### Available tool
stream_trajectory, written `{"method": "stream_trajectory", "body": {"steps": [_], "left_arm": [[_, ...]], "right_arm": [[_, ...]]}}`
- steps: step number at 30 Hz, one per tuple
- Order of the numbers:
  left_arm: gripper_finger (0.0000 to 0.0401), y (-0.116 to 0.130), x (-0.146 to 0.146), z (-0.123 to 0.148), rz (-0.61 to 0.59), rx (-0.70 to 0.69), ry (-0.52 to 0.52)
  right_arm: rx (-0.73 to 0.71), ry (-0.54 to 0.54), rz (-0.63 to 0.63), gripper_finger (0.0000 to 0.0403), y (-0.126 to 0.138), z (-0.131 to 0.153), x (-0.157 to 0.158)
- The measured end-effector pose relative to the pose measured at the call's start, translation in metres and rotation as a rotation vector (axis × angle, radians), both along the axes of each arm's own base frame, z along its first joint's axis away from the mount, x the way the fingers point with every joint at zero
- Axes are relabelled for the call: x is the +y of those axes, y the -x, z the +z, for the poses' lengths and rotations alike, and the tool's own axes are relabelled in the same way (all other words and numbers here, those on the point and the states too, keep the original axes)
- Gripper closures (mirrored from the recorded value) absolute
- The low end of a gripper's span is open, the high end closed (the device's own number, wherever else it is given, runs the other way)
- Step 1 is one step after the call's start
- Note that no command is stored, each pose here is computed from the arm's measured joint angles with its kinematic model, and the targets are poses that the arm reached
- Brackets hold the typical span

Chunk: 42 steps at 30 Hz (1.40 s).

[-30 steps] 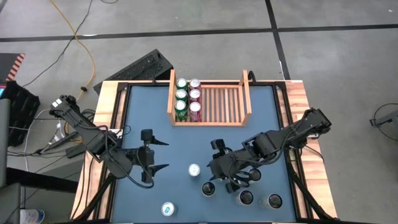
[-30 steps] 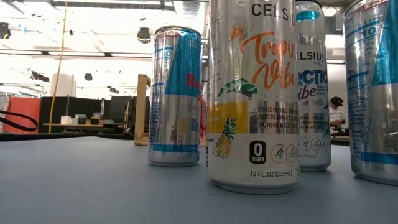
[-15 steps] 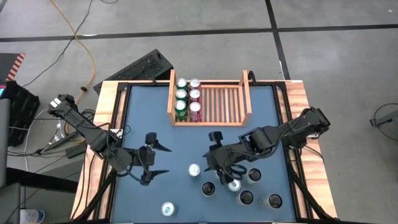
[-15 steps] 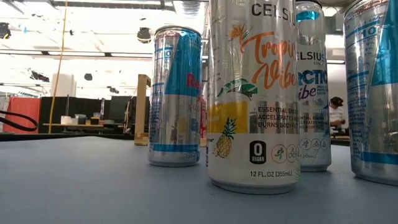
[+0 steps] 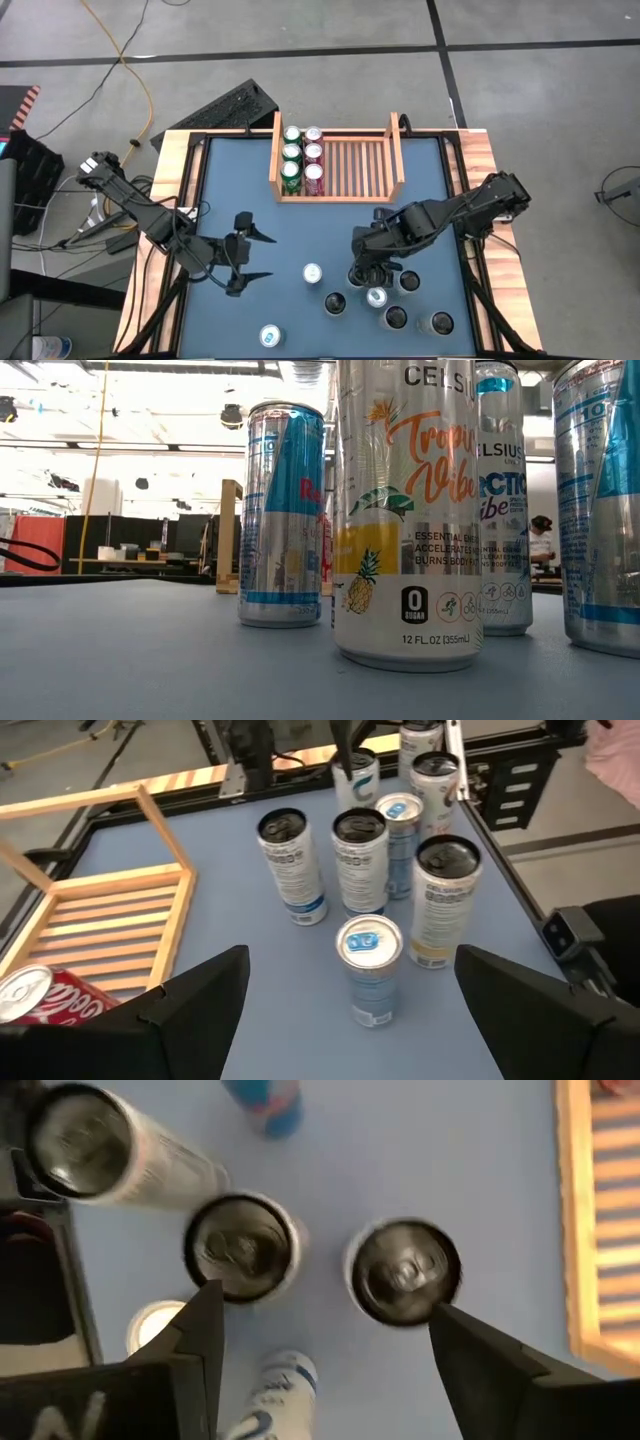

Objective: Place canned beverage on shelf
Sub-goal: Put the top right white-blue soda can on the shelf

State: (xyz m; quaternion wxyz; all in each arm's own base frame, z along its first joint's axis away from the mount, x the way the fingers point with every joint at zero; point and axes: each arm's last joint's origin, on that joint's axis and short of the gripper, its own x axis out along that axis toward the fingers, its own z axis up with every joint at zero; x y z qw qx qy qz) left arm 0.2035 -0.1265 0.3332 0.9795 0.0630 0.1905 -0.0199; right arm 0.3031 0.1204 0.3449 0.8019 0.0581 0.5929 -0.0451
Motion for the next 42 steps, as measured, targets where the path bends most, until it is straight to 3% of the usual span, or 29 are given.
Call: {"method": "stream_trajectory", "body": {"steps": [5,19,42], "left_arm": [[0.006,-0.003,0.004,0.0,0.007,0.002,-0.011],[0.006,-0.008,0.013,-0.003,-0.06,0.053,0.024],[0.006,-0.01,0.013,-0.012,-0.051,0.062,0.056]], "right_arm": [[0.03,0.081,-0.006,0.0143,0.005,-0.001,-0.003],[0.034,0.128,0.048,0.0143,-0.009,-0.011,-0.032],[0.05,0.088,0.11,0.0143,-0.017,-0.049,-0.035]]}}
